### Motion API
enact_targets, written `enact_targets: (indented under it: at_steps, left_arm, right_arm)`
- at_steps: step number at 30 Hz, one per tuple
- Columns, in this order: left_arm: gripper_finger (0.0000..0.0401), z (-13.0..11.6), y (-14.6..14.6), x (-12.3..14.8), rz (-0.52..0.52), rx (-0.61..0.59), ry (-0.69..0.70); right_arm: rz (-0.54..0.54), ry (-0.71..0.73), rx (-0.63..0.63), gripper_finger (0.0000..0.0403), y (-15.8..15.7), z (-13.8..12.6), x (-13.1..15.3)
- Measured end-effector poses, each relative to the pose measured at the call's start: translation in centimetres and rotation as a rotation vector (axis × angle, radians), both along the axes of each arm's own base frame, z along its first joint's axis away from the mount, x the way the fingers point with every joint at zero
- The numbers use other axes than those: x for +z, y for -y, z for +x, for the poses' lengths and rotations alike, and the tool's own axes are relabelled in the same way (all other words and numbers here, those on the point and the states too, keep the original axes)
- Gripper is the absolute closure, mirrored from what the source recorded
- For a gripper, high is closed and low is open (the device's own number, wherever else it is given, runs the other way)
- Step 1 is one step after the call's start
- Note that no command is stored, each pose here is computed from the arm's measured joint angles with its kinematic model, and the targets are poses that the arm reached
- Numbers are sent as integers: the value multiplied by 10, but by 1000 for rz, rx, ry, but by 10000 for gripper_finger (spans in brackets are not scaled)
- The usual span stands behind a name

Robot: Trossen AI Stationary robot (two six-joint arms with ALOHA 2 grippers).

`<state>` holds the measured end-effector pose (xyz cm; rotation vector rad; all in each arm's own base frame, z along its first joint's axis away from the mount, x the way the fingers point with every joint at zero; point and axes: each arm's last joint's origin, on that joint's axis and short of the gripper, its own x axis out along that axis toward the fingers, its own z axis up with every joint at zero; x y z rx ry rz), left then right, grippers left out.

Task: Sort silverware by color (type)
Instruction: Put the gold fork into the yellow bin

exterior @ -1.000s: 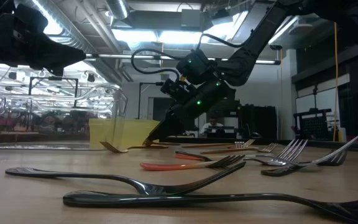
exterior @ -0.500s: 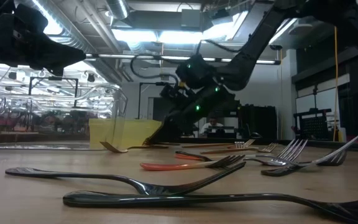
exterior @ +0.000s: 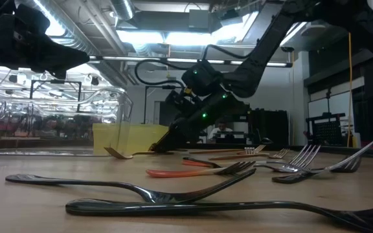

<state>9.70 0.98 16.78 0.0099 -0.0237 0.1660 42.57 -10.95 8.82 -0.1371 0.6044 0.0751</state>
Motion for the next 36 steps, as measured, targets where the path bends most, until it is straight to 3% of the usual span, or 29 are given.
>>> enact_targets:
  at_steps: [11,36]
  left_arm:
    - [338,0,0,0,0,0,0]
    - [338,0,0,0,-2,-1,0]
  right_arm:
    - [4,-4,16,270,-1,0,-1]
    - [4,-7,16,354,-1,-1,0]
